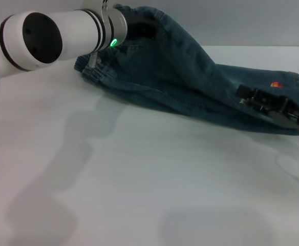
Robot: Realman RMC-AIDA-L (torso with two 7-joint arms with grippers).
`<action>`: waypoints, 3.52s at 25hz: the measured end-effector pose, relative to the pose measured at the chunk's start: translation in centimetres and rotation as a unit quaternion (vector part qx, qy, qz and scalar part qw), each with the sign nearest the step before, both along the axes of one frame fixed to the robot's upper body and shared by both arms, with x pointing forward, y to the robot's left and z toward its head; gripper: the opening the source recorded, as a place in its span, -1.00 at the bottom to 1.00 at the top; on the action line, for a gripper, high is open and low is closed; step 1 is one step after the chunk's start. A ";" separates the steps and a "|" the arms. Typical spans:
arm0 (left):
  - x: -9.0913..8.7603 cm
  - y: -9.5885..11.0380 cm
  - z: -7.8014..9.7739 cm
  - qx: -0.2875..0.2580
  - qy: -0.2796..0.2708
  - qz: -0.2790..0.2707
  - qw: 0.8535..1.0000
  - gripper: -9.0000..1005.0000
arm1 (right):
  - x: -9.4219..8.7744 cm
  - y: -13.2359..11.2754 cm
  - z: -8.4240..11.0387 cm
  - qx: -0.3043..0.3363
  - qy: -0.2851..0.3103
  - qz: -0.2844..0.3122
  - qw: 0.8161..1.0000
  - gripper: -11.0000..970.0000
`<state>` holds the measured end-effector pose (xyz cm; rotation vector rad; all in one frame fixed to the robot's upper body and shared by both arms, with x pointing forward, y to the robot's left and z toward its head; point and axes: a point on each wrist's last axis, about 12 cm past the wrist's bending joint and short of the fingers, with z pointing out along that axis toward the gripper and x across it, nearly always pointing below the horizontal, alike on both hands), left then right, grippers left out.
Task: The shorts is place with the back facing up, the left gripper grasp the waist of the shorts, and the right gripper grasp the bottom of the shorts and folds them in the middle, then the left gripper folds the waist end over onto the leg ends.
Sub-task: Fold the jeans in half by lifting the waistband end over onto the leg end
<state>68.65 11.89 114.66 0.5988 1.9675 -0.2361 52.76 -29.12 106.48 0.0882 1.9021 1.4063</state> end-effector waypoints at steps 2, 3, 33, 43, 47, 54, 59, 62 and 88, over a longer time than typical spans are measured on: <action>0.0 0.0 0.0 0.000 0.001 0.000 1.000 -0.98 | 0.4 0.1 -0.5 -0.020 0.012 -0.008 1.000 0.15; 0.0 0.0 -0.1 -0.001 0.001 0.001 1.000 -0.98 | 0.6 0.1 -0.7 -0.028 0.019 -0.011 0.999 0.15; -0.3 5.3 -1.6 -0.020 0.037 0.063 0.997 -0.98 | 1.9 0.8 -2.0 -0.111 0.007 -0.012 0.994 -0.22; -0.6 9.7 -2.9 -0.053 0.085 0.126 0.987 -0.63 | 1.3 0.8 -2.3 -0.118 0.003 -0.002 0.993 -0.22; -0.9 9.3 -3.4 -0.050 0.098 0.120 0.987 -0.30 | 1.3 0.7 -2.2 -0.117 0.002 0.000 0.993 -0.22; -1.3 9.1 -4.4 -0.044 0.122 0.119 0.984 0.31 | 1.3 0.4 -1.9 -0.116 -0.002 0.006 0.993 -0.22; -1.3 9.5 -4.8 -0.042 0.120 0.129 0.984 0.46 | 1.2 0.2 -1.8 -0.113 -0.003 0.010 0.994 -0.22; -1.3 9.7 -5.0 -0.042 0.116 0.134 0.983 0.56 | 1.1 0.3 -1.8 -0.113 -0.002 0.013 0.994 -0.22; -1.6 9.8 -6.4 -0.022 0.135 0.142 0.980 0.44 | 1.4 0.6 -1.6 -0.114 -0.003 0.022 0.993 -0.22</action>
